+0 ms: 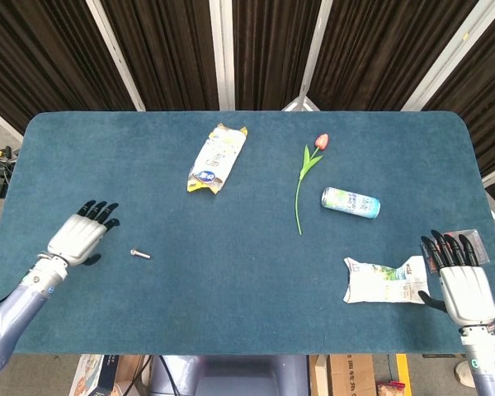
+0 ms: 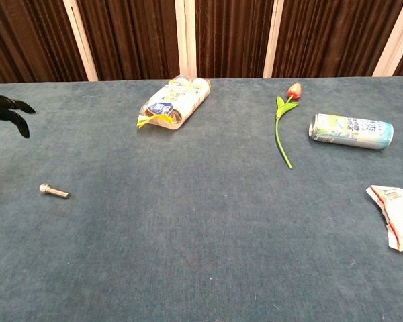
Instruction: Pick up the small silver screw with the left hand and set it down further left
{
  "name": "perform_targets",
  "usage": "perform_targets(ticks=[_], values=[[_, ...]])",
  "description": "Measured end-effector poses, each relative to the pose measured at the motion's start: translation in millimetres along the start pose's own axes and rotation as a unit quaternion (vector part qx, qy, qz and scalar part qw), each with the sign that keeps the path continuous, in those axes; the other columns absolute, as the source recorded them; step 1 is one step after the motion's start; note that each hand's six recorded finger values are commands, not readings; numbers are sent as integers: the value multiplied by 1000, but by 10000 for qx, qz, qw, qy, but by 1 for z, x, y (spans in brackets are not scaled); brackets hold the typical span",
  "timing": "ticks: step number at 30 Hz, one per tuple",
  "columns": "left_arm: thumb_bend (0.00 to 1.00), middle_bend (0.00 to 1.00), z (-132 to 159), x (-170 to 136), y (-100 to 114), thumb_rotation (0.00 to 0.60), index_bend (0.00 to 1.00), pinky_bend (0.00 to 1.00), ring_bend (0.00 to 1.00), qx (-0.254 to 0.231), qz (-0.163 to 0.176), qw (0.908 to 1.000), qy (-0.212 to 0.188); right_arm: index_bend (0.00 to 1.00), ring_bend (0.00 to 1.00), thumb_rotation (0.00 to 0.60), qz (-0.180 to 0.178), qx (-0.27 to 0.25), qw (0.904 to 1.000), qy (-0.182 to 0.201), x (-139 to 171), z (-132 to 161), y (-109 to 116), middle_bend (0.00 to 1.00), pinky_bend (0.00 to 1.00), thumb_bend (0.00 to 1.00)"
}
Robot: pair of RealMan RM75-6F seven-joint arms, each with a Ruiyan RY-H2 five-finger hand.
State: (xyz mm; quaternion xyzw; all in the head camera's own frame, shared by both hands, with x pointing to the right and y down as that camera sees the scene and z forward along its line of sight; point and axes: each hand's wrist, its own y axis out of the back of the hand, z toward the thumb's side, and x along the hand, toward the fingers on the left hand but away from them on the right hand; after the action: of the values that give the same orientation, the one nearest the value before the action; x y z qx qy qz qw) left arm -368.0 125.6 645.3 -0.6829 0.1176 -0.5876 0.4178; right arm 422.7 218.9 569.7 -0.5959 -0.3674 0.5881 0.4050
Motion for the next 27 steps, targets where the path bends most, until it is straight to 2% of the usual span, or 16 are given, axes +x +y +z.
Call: perform_targets(ticks=[10,27], values=[[390,7,32,12,-12,600,281,0,0,-604,-182,9975,-317,127,95,600,-34,-60,10000,-70,-1,-5,2,96,3,104],[401,29,56,28,-27,600,345,0,0,-630,-264,9965,-477,127,95,600,-34,-118,9998,-171,-3,-11,2,96,4,104]])
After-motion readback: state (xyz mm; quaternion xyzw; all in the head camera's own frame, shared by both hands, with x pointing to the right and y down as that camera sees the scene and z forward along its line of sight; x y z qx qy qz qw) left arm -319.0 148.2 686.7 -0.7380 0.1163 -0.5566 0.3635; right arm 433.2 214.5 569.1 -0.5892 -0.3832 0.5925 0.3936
